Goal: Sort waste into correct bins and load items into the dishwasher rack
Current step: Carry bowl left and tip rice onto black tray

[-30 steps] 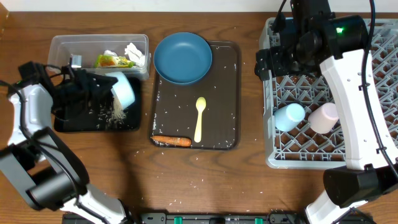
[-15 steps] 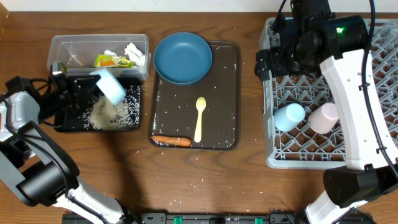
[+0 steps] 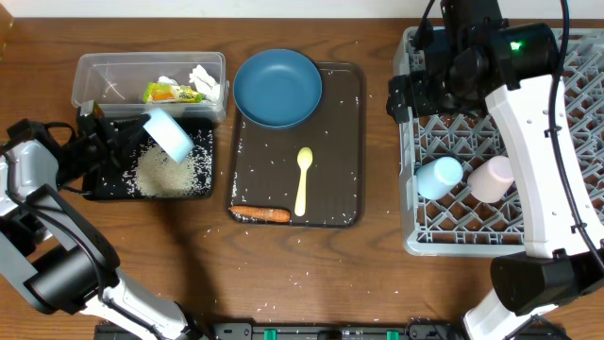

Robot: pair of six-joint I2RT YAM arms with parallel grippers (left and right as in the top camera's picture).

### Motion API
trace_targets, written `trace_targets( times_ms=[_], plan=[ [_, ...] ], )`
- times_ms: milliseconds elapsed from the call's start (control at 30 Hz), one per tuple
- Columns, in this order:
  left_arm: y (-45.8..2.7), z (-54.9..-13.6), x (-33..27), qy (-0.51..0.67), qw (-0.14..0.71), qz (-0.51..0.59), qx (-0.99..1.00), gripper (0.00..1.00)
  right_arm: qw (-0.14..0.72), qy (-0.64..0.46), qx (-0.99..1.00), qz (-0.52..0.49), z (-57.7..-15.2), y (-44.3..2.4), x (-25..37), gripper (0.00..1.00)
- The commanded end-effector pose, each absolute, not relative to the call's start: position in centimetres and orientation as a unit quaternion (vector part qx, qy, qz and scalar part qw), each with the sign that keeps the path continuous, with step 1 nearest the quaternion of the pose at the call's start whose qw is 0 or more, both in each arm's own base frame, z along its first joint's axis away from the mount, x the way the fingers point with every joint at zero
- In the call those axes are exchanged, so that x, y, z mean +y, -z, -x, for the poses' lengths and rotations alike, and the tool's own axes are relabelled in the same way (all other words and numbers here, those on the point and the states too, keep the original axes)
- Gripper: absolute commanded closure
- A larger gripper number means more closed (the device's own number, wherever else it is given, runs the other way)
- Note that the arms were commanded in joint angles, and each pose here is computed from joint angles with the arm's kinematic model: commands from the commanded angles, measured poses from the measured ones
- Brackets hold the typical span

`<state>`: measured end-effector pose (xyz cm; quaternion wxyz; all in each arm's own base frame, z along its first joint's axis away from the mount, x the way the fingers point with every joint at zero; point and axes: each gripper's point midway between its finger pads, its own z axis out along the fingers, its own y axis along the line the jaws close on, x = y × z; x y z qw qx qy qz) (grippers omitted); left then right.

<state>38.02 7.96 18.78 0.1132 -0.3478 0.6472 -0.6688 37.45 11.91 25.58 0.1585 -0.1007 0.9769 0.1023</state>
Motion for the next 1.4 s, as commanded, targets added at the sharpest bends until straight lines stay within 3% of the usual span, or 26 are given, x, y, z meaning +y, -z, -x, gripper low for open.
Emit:
trace_targets(
  times_ms=[0, 533, 867, 967, 1367],
  plan=[
    [-19.3, -37.7, 7.9, 0.681, 0.1, 0.36, 0.63, 0.94, 0.159, -0.096, 0.976, 0.114, -37.4, -25.5, 12.1, 0.03],
    [-19.4, -37.6, 7.9, 0.673, 0.112, 0.35, 0.642, 0.94, 0.155, -0.094, 0.977, 0.114, -37.3, -25.5, 12.0, 0.03],
    [-16.8, -36.5, 6.6, 0.607, 0.097, 0.346, 0.709, 0.94, 0.155, -0.094, 0.977, 0.113, -37.2, -25.5, 12.0, 0.03],
    [-19.5, -37.0, 5.7, 0.665, 0.119, 0.312, 0.668, 0.94, 0.152, -0.093, 0.978, 0.113, -37.1, -25.4, 12.0, 0.03],
    [-20.5, -37.4, 3.5, 0.68, 0.1, 0.292, 0.665, 0.94, 0.153, -0.094, 0.977, 0.113, -37.1, -25.4, 12.0, 0.03]
  ],
)
